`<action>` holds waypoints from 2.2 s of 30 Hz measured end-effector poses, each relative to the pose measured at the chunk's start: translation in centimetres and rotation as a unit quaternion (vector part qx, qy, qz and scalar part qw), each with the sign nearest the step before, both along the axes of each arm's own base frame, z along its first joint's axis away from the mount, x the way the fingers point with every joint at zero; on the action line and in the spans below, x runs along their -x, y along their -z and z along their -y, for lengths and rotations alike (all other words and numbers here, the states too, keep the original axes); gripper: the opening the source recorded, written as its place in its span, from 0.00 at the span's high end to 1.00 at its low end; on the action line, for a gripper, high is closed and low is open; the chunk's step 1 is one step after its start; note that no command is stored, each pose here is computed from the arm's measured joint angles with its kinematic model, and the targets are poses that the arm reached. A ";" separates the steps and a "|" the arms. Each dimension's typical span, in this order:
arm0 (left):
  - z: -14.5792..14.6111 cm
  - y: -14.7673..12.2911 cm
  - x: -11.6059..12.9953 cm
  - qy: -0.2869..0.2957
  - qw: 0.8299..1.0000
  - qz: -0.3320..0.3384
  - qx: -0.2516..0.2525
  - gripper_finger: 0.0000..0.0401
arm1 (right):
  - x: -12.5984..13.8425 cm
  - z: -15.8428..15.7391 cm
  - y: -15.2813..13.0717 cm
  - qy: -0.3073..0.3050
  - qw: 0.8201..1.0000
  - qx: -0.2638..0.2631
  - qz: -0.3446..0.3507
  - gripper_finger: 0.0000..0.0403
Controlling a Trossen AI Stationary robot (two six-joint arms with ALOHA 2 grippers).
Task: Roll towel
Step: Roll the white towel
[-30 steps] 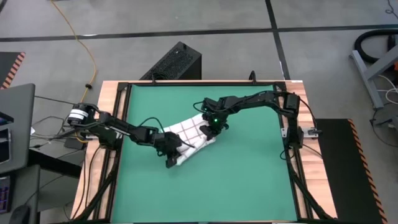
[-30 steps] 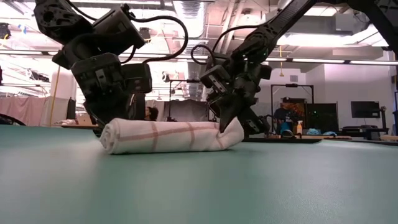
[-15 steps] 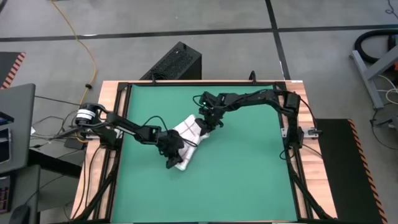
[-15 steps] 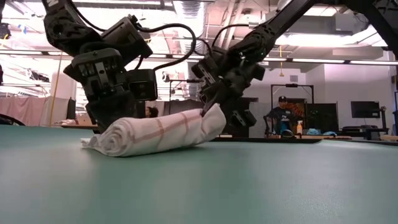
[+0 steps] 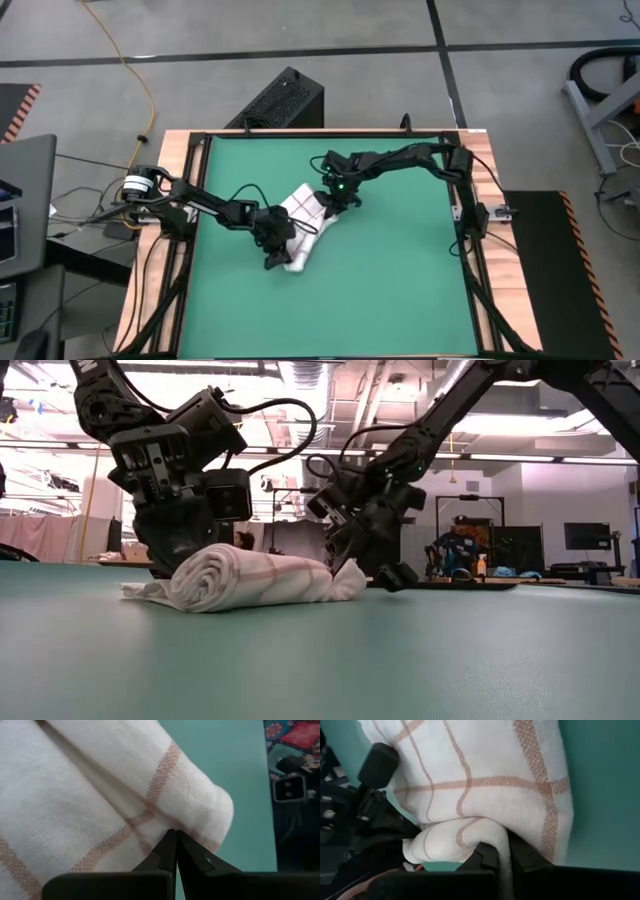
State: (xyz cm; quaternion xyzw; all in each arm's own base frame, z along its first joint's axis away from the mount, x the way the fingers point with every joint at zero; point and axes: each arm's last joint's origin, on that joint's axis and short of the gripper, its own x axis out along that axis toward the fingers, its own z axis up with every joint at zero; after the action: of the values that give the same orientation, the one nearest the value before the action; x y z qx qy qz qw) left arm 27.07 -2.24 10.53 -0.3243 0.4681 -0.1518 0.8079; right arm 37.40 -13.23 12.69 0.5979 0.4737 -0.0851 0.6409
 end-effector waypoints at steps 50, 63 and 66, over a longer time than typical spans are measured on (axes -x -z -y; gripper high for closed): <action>-6.3 -2.1 1.7 -0.103 0.937 -0.041 -0.332 1.00 | 0.6 -1.4 -1.6 -0.125 0.990 0.042 -0.046 0.94; -7.8 -1.7 2.2 -0.114 0.938 -0.068 -0.320 1.00 | -0.5 -3.5 -4.5 -0.230 0.962 0.124 -0.074 0.94; -7.8 -1.7 2.4 -0.104 0.936 -0.082 -0.326 1.00 | -0.5 -3.7 -4.2 -0.241 0.959 0.125 -0.075 0.94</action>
State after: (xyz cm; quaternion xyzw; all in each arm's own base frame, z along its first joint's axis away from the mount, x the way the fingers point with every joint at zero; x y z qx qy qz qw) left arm 24.62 5.53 12.25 -0.1013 0.5205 0.1209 0.8392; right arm 37.91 -9.51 16.92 0.3726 0.6360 -0.0311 0.6751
